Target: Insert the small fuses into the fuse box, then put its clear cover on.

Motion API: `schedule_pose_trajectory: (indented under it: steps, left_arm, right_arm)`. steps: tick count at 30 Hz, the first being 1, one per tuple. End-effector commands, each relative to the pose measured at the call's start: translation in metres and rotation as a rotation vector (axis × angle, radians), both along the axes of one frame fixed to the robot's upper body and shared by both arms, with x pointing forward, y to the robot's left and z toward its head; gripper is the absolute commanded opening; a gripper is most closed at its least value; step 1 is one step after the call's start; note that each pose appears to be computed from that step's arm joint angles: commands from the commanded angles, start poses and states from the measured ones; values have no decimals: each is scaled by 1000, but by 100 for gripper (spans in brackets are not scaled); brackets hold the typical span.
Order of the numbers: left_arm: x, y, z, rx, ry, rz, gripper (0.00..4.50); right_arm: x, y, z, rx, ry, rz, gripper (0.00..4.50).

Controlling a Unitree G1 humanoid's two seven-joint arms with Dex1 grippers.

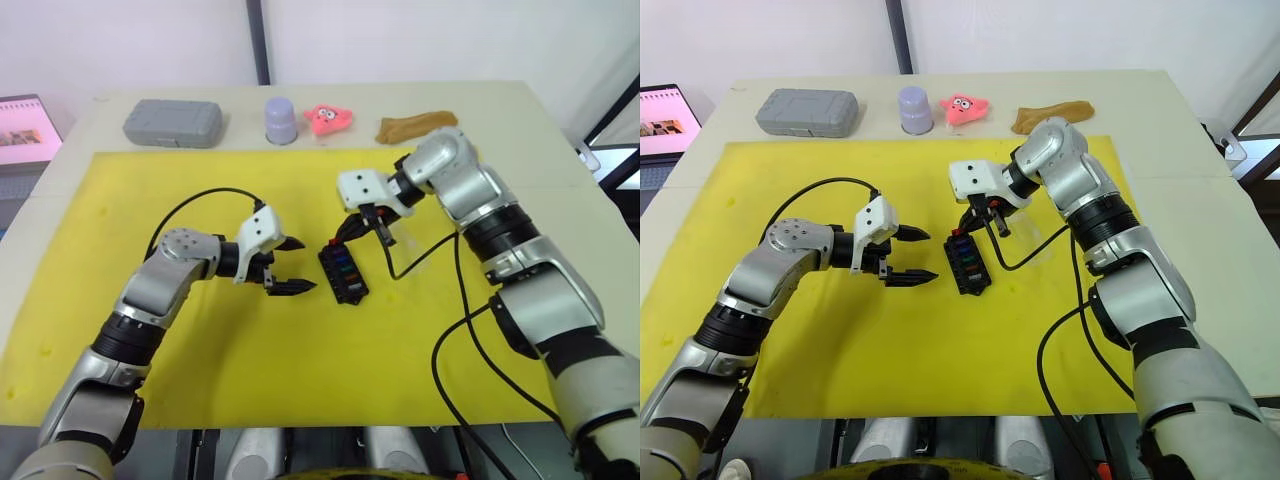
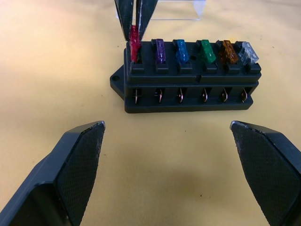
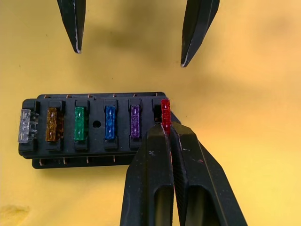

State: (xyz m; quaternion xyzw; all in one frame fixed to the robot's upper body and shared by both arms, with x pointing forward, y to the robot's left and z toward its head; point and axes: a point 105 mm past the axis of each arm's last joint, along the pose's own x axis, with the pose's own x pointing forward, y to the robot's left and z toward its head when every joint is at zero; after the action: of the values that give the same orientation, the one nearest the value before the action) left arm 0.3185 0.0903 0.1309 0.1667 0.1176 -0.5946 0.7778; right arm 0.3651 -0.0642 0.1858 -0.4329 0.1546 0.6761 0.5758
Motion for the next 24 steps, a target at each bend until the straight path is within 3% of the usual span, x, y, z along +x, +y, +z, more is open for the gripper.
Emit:
schedule_pose_trajectory:
  steps: [1,24]
  left_arm:
    - [1,1,13,-12,-56,-4,448]
    - [1,2,13,-12,-59,3,448]
  right_arm:
    - [-1,7,22,28,-51,31,0]
    - [1,4,6,-36,-65,39,0]
